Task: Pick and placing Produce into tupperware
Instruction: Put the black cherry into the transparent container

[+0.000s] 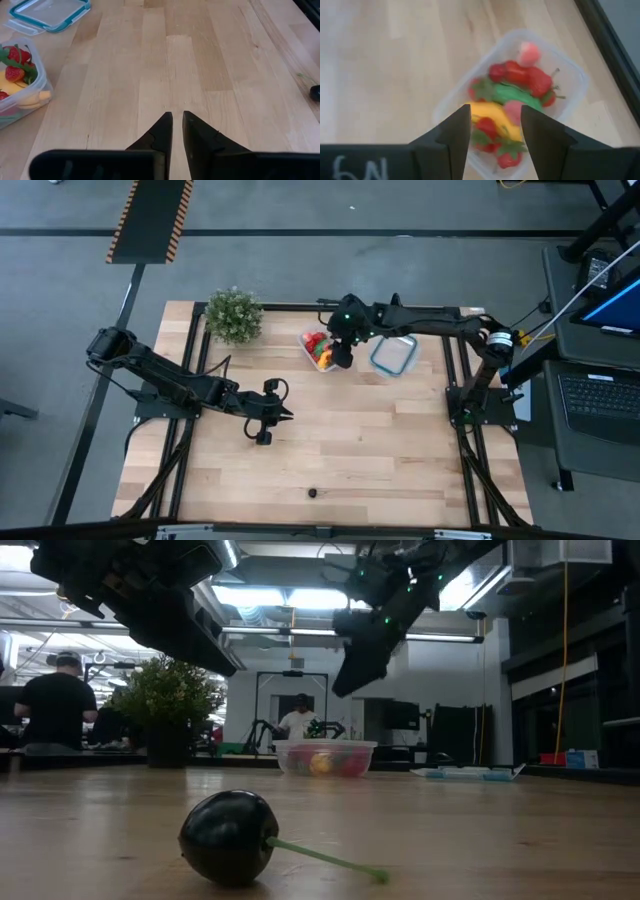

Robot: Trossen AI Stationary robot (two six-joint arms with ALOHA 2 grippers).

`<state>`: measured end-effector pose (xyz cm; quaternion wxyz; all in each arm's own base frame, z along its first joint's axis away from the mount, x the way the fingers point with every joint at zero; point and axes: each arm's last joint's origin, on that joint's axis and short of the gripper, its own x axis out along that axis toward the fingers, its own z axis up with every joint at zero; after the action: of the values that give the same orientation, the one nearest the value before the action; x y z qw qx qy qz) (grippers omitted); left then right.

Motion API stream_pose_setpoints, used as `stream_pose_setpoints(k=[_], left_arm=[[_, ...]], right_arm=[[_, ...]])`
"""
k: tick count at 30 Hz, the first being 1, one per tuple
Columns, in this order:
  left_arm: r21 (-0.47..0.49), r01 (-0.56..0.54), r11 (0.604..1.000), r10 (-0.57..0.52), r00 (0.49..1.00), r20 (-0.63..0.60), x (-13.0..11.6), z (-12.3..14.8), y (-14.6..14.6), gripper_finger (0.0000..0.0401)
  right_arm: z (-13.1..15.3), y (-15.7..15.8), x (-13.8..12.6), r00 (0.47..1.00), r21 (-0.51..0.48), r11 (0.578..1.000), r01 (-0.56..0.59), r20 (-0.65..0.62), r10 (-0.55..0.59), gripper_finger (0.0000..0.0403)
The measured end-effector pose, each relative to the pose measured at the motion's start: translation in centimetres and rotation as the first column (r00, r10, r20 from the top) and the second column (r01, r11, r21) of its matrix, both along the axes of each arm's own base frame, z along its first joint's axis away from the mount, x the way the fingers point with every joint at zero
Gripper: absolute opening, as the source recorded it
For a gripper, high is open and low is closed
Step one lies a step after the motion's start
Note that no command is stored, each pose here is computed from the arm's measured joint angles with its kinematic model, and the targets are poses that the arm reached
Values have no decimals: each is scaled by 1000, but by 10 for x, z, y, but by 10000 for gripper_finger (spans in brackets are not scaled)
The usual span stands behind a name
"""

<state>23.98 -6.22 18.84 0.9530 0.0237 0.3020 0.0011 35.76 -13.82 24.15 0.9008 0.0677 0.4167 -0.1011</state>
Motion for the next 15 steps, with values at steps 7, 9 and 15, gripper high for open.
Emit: stream_pose_setpoints(k=[7,9,15], left_arm=[[0,0,1000,0,1000,0,0,0,0,19],[0,0,1000,0,1000,0,0,0,0,14],[0,0,1000,0,1000,0,0,0,0,2]], right_arm=[[22,28,-1,996,-23,997,-73,50,74,174],[28,36,-2,993,-30,995,-90,69,92,174],[28,64,-30,975,-47,992,-119,185,126,174]])
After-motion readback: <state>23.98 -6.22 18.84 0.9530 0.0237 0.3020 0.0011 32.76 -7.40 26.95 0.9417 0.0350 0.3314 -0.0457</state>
